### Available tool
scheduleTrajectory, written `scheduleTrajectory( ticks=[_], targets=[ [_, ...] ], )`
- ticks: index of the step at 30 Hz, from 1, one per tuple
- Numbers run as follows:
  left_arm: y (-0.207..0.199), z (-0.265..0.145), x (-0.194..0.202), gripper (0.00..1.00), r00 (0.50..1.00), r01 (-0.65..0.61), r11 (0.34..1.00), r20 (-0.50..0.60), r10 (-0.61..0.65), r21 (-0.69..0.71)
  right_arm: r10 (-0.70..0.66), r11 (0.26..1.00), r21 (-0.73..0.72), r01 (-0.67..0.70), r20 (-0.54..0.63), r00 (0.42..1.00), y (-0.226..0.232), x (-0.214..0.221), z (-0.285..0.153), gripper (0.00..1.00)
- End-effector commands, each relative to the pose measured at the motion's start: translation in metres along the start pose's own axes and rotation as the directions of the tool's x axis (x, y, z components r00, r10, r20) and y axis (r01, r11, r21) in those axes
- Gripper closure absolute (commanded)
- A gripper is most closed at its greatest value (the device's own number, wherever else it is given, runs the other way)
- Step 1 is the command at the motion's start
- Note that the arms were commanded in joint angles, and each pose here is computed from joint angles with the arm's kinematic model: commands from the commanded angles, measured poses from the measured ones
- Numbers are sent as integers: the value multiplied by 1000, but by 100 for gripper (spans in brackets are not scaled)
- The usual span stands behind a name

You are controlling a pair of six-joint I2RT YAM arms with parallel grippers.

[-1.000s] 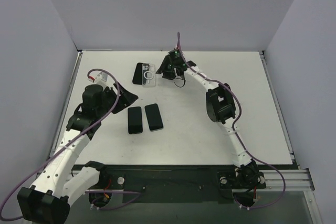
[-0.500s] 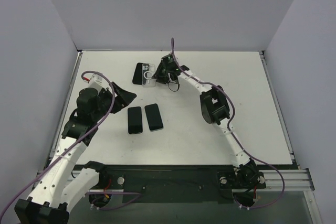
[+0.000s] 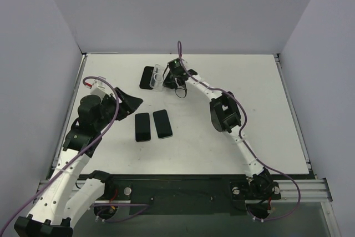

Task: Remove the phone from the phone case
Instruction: Adjust the phone case at the center of the board.

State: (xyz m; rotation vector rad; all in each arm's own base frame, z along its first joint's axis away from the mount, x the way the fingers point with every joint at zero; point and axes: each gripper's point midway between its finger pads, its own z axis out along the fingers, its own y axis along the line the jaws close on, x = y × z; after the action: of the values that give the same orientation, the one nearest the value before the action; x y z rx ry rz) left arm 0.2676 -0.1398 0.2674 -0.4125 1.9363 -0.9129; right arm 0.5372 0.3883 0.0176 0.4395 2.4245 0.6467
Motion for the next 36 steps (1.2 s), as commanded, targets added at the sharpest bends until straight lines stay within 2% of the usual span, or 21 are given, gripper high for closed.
scheduleTrajectory(
  ticks=[1,7,13,19,21,22,23,28,29,30,33,36],
  targets=[
    [-20,-10,-21,25,997,-21,999,69,18,43,33,999,13,-32,-34,999,-18,-3,-3,100],
    [-20,-11,-19,25,998,-17,999,64,14,47,37,999,33,-37,-13,999,-35,-20,-20,100],
    [-22,-11,-20,25,998,-11,998,67,7,59,-67,988,137,71,-29,997,-56,-16,-33,100],
    [-24,-11,-20,25,998,-4,998,70,-1,70,-113,986,118,120,-63,992,-51,-10,-28,98],
    [-24,-11,-20,25,998,-5,998,69,0,69,-112,988,102,119,-68,991,-47,-10,-26,87],
    [-24,-12,-20,25,998,-5,998,69,0,69,-111,988,100,117,-68,992,-47,-11,-26,74],
    [-25,-12,-21,25,998,-5,997,69,0,71,-109,989,91,115,-64,992,-44,-12,-26,68],
    [-27,-14,-21,25,998,-18,997,65,14,71,-137,987,71,143,-88,987,-36,-16,-46,45],
    [-26,-14,-20,25,998,-24,997,58,20,67,-167,983,69,171,-67,984,-29,-26,-64,43],
    [-26,-15,-19,25,998,-28,997,55,24,70,-183,976,102,192,-90,979,-44,-20,-72,39],
    [-22,-15,-11,25,999,-44,997,30,42,67,-248,962,110,251,-37,968,-46,-41,-134,30],
    [-15,-14,-3,25,999,-48,997,15,47,61,-285,949,131,287,-29,958,-76,-30,-189,19]
  ],
)
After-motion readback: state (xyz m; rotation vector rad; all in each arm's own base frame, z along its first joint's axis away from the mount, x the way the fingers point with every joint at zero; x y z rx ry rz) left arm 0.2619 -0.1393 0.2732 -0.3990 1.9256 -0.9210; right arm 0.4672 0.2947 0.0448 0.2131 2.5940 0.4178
